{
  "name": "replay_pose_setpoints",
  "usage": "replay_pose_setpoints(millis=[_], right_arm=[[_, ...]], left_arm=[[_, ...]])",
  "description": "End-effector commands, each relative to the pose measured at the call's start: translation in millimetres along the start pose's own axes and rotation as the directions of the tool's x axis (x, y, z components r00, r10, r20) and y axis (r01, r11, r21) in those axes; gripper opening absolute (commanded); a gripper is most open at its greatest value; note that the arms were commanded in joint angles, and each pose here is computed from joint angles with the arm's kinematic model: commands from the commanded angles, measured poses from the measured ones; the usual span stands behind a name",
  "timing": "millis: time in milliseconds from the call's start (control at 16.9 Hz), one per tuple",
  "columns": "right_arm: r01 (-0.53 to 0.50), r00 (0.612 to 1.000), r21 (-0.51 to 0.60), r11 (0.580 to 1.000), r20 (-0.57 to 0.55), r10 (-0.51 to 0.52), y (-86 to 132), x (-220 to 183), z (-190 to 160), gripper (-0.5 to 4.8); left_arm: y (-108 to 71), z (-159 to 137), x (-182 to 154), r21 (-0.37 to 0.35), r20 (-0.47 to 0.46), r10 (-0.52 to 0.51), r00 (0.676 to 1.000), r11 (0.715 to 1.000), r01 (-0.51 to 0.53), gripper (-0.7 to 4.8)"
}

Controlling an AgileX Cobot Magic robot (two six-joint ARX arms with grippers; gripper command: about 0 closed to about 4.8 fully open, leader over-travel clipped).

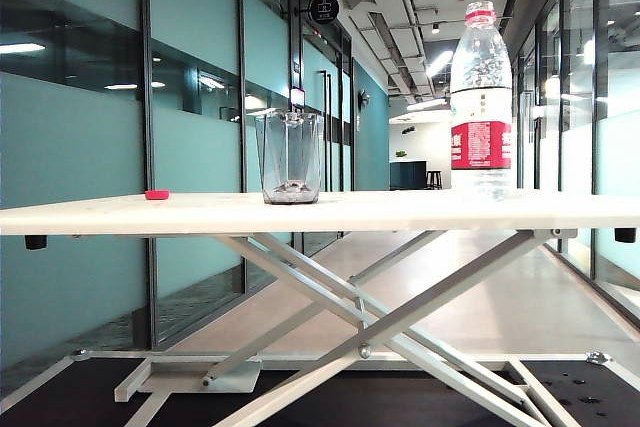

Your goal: Pick up the mineral water bottle on the table and pour water into the mug until it's half full.

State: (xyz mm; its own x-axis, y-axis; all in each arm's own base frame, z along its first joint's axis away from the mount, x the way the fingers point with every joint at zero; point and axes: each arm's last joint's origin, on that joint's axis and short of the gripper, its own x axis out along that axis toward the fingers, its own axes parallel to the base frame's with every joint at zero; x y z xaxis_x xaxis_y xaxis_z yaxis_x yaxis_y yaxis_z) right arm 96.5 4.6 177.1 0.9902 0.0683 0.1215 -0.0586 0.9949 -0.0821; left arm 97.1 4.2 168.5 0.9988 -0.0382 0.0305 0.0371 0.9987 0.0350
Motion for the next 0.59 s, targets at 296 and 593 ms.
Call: replay_pose_setpoints(millis=[296, 593], right_arm=[[-0.242, 0.963, 0.013, 0.970, 0.128, 0.239, 6, -2, 12, 3.11], [-0.236, 0.969, 0.054, 0.970, 0.084, 0.231, 3, 17, 40, 4.79]], left_arm=[[-15.5, -2, -5, -0.023, -0.013, -0.531, 0.847, 0.847, 0.531, -0.05], [-15.7, -9, -5, -0.036, -0.066, -0.530, 0.846, 0.848, 0.529, -0.05]])
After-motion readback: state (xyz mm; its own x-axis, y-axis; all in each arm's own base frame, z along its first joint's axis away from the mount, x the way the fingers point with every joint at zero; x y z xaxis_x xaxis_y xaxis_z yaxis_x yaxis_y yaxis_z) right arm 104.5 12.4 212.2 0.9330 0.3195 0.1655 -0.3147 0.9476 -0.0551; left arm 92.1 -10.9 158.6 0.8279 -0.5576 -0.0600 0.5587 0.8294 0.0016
